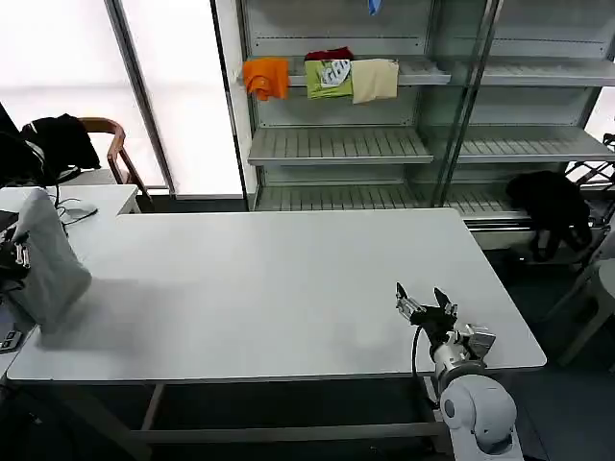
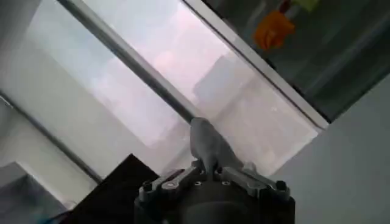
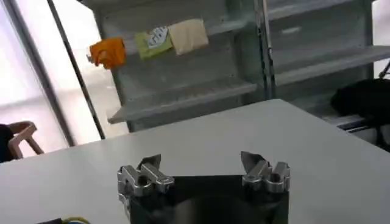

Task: Fold and organize the clothes.

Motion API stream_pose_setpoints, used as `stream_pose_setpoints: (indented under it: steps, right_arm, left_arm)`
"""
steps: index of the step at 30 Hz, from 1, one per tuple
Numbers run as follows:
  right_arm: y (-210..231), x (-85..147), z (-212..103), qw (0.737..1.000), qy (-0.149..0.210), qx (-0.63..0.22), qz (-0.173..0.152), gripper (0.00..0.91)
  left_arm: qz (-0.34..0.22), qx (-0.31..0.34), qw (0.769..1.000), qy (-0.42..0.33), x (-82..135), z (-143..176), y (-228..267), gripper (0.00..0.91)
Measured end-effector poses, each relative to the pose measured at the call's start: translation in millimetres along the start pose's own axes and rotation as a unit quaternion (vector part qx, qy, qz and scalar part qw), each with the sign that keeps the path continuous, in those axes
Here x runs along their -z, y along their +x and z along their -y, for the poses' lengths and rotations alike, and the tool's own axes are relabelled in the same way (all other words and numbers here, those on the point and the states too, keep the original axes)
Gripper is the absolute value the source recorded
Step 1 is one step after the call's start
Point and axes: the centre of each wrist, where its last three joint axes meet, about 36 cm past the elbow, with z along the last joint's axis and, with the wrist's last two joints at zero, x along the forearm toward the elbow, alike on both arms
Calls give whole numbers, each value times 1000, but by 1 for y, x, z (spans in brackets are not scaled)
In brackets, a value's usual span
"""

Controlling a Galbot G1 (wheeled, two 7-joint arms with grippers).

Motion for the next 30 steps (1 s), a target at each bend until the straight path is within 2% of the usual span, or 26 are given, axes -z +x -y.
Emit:
stream_pose_setpoints:
  steps: [4, 9, 12, 16, 22, 30]
  right_arm:
    - [3, -4, 6, 1000, -2, -4, -1, 907]
    - [8, -9, 16, 1000, -2, -13, -6, 907]
    - [11, -10, 21, 1000, -1, -17, -9, 907]
    - [16, -9, 28, 1000, 1, -22, -9, 907]
    - [23, -7, 35, 1000, 3, -27, -9, 907]
    - [28, -4, 36, 999, 6, -30, -9, 907]
  left_arm:
    - [11, -15, 999, -44, 9, 24, 8, 30]
    - [11, -63, 996, -62, 4, 96, 24, 30]
    - [19, -91, 994, -54, 12, 136, 34, 30]
    - [39, -114, 992, -23, 41, 169, 44, 30]
    - [69, -134, 986, 67, 87, 189, 45, 30]
    - [87, -173, 966, 169, 125, 237, 33, 30]
